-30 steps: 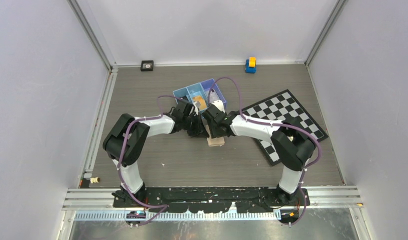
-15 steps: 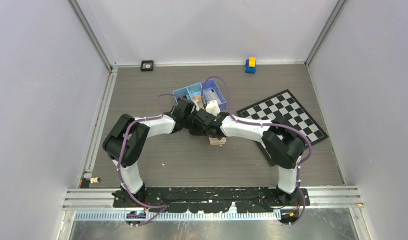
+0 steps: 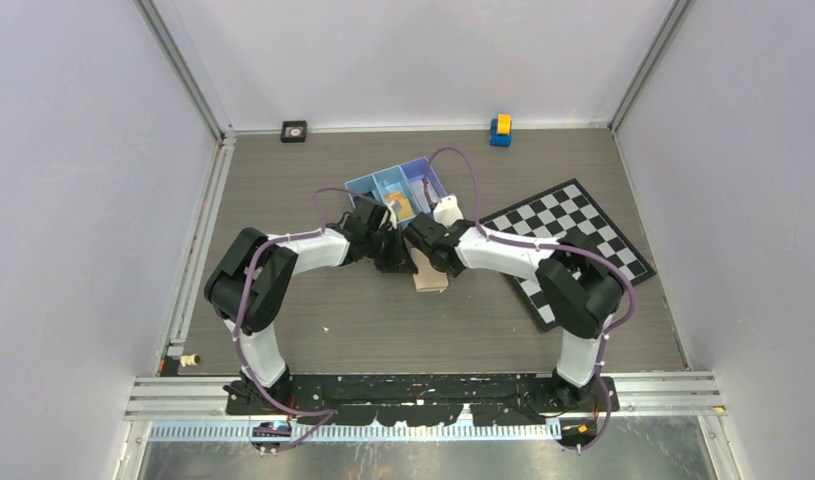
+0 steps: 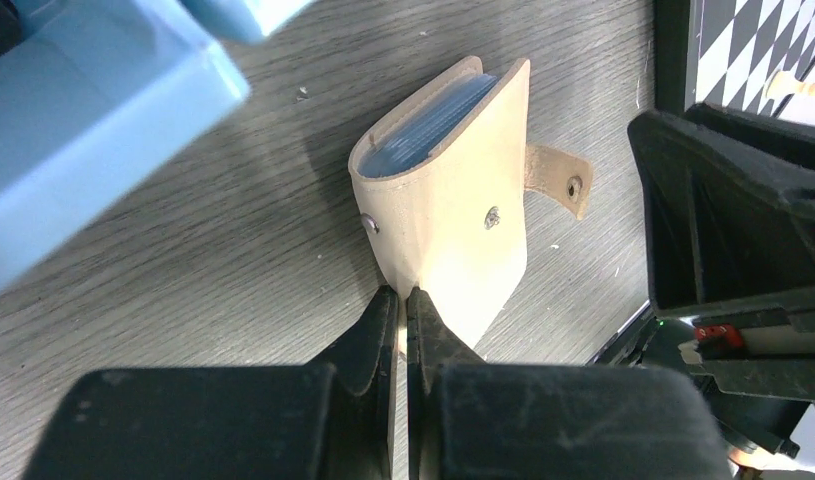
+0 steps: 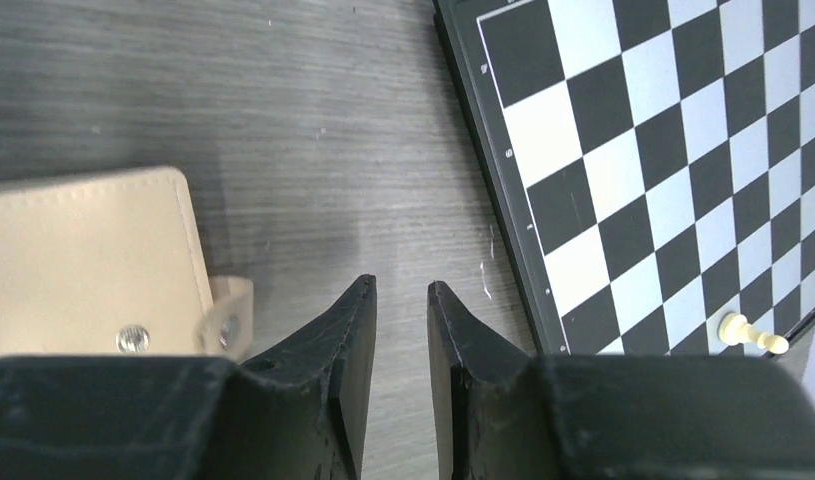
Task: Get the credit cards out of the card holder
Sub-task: Open the card holder at the center of the board.
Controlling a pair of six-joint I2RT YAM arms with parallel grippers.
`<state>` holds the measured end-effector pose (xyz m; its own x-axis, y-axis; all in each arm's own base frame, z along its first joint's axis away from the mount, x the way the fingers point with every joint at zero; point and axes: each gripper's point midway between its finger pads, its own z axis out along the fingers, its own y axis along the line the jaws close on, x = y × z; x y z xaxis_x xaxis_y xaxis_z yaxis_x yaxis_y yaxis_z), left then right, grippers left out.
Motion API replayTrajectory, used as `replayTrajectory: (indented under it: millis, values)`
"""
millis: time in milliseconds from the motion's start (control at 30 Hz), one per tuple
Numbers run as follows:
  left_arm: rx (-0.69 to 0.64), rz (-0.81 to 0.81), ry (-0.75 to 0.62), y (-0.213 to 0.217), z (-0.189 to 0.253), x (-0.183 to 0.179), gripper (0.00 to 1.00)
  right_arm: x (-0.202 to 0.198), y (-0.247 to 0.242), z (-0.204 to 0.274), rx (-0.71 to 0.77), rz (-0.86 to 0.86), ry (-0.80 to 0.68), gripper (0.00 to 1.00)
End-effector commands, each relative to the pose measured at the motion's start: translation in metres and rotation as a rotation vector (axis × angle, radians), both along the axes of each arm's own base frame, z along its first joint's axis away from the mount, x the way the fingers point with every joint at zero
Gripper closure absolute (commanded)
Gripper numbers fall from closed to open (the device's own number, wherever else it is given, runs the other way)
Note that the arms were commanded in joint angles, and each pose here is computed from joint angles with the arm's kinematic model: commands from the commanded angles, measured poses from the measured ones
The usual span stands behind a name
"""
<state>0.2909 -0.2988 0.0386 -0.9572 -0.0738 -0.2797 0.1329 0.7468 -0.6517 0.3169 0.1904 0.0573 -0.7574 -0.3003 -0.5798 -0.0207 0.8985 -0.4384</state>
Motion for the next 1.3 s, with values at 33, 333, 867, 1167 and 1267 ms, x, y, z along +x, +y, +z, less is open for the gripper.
replayTrajectory:
  millis: [33, 333, 867, 1167, 1267]
  values:
    - [-0.005, -0.007, -0.034, 0.002, 0.012, 0.002, 1.0, 0.001, 0.009, 0.029, 0.198, 0.019, -0.051, 0.68]
    - [-0.01, -0.011, -0.032, 0.002, 0.013, 0.002, 1.0, -0.011, 0.049, 0.033, 0.565, 0.172, 0.011, 0.27]
    - [-0.002, -0.009, -0.036, 0.003, 0.014, 0.002, 1.0, 0.005, 0.034, -0.011, 0.544, 0.034, 0.127, 0.61]
    - [0.005, -0.008, -0.038, 0.004, 0.013, 0.002, 0.99, 0.004, 0.047, -0.009, 0.619, 0.092, 0.164, 0.99]
    - [0.01, -0.004, -0.044, 0.006, 0.016, 0.002, 0.9, 0.001, 0.054, 0.0, 0.668, 0.127, 0.157, 0.99]
